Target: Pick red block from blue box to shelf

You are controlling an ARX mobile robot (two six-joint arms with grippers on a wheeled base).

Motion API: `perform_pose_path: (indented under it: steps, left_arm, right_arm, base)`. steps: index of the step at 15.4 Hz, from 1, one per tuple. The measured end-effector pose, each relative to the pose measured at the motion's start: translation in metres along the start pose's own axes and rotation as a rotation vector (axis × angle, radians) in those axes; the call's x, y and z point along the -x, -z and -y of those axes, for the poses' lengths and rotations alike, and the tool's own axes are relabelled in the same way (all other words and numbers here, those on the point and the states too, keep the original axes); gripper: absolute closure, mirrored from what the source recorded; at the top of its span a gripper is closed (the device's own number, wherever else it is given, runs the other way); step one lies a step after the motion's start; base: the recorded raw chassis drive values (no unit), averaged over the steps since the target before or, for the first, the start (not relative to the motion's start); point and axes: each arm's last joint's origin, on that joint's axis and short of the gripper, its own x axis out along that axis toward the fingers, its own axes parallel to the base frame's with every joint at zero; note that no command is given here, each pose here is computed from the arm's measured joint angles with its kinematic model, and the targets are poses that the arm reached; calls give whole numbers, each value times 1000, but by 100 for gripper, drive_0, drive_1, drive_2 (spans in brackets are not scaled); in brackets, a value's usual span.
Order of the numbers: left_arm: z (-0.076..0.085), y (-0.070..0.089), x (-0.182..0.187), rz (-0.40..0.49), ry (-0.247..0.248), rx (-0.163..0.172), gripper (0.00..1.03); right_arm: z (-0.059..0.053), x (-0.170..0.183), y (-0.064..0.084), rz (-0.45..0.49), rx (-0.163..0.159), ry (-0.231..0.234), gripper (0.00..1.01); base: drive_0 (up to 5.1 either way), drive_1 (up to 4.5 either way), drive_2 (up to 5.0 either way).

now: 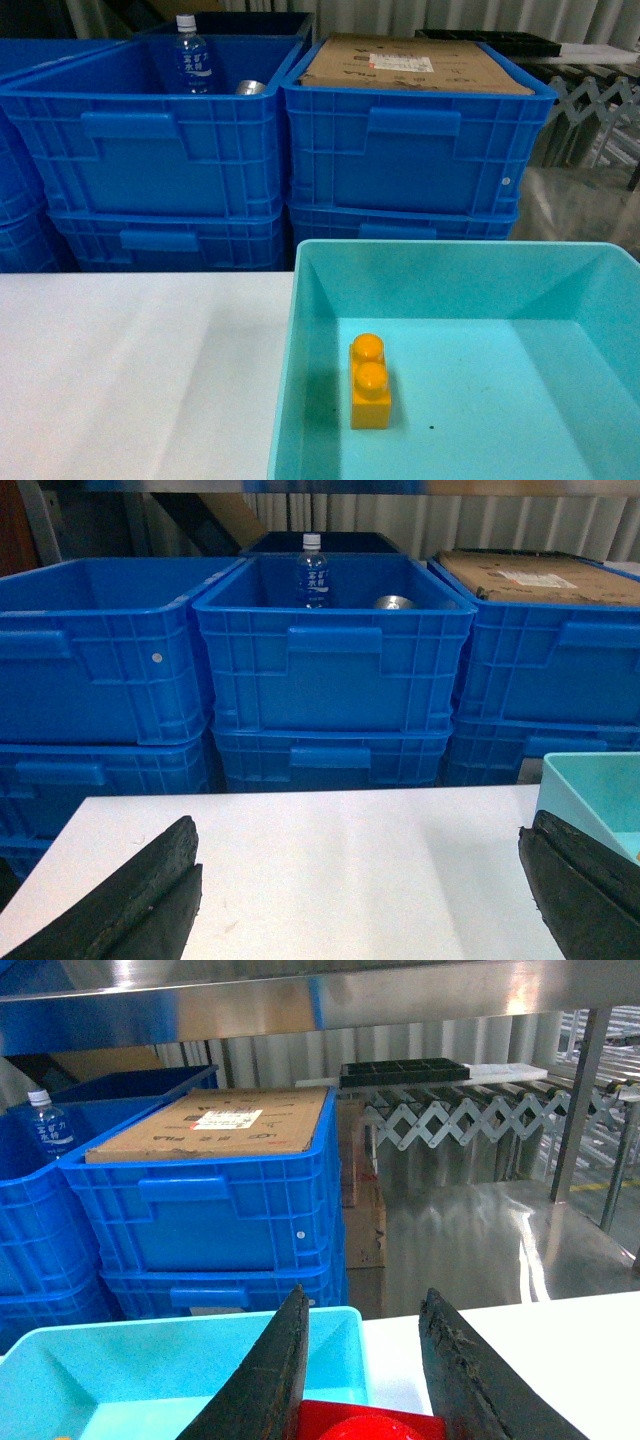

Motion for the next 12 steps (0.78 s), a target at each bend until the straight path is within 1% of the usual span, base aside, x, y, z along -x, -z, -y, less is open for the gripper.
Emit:
perform_pose_path:
  steps: [9, 10, 12]
  left_arm:
    - [0, 0, 0, 0, -1, 0, 5]
    - [0, 0, 0, 0, -1, 0, 5]
    - [0, 0, 0, -4, -4, 0, 5]
  right_arm:
    - [0, 0, 0, 0, 0, 2, 73]
    - [0, 0, 0, 0, 0, 2, 73]
    - [0, 0, 0, -1, 0, -2, 73]
  base:
    - [-167, -167, -167]
    - [106, -477, -156]
    - [219, -644, -178]
